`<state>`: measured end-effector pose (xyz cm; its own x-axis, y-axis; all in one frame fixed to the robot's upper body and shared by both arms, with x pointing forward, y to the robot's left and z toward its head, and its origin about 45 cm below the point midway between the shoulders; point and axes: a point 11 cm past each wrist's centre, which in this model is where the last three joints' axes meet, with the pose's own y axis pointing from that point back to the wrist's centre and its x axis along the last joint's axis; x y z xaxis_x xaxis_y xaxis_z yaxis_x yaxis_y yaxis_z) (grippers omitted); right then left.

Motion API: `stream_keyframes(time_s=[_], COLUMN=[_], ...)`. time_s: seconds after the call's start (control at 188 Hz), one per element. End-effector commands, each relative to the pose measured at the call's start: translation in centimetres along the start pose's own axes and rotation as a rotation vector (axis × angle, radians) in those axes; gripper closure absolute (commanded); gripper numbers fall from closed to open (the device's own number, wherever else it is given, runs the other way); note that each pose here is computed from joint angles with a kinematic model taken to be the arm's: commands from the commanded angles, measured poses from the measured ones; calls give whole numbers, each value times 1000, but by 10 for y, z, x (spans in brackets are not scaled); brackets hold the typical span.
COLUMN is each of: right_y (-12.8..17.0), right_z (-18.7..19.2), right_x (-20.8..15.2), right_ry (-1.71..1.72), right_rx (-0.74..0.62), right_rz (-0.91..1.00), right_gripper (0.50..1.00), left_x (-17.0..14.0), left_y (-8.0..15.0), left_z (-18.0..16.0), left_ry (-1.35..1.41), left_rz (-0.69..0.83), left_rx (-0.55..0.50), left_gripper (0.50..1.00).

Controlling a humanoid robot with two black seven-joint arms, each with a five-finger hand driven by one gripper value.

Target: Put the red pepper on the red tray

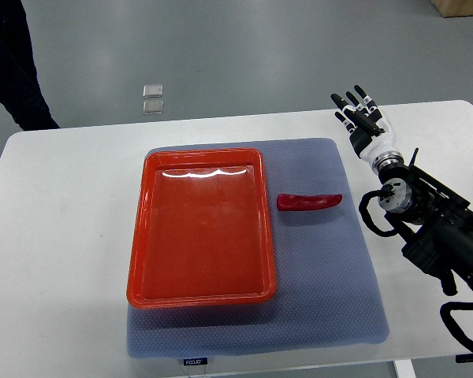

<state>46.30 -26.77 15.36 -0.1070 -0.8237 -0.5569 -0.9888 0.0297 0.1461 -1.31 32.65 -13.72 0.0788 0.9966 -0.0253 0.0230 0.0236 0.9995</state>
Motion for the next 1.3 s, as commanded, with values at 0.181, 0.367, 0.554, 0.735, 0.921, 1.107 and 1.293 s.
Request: stream_keyframes(time_s=[0.181, 0.367, 0.554, 0.735, 0.921, 1.107, 1.293], right_y=[0, 0, 0, 0, -2, 0, -1], right_z=[-1, -1, -1, -1, -6, -5, -9], right_x=[1, 1, 1, 1, 2, 6, 5], right_ry=[3, 3, 3, 2, 9, 10, 20], right_rx=[2, 2, 2, 5, 12, 11, 16], right_rz=[2, 2, 2, 4, 7, 14, -2], right_gripper=[585, 585, 585, 585, 585, 585, 587], left_x=[1, 2, 2, 2, 2, 2, 2], left_y=[0, 0, 0, 0, 0, 0, 0], left_z=[-1, -1, -1, -1, -1, -1, -1], left_ry=[0, -3, -3, -3, -3, -2, -2], left_rz=[3, 8, 6, 6, 6, 6, 6], left_rx=[1, 3, 2, 2, 2, 2, 2], left_gripper=[500, 500, 500, 500, 500, 500, 500])
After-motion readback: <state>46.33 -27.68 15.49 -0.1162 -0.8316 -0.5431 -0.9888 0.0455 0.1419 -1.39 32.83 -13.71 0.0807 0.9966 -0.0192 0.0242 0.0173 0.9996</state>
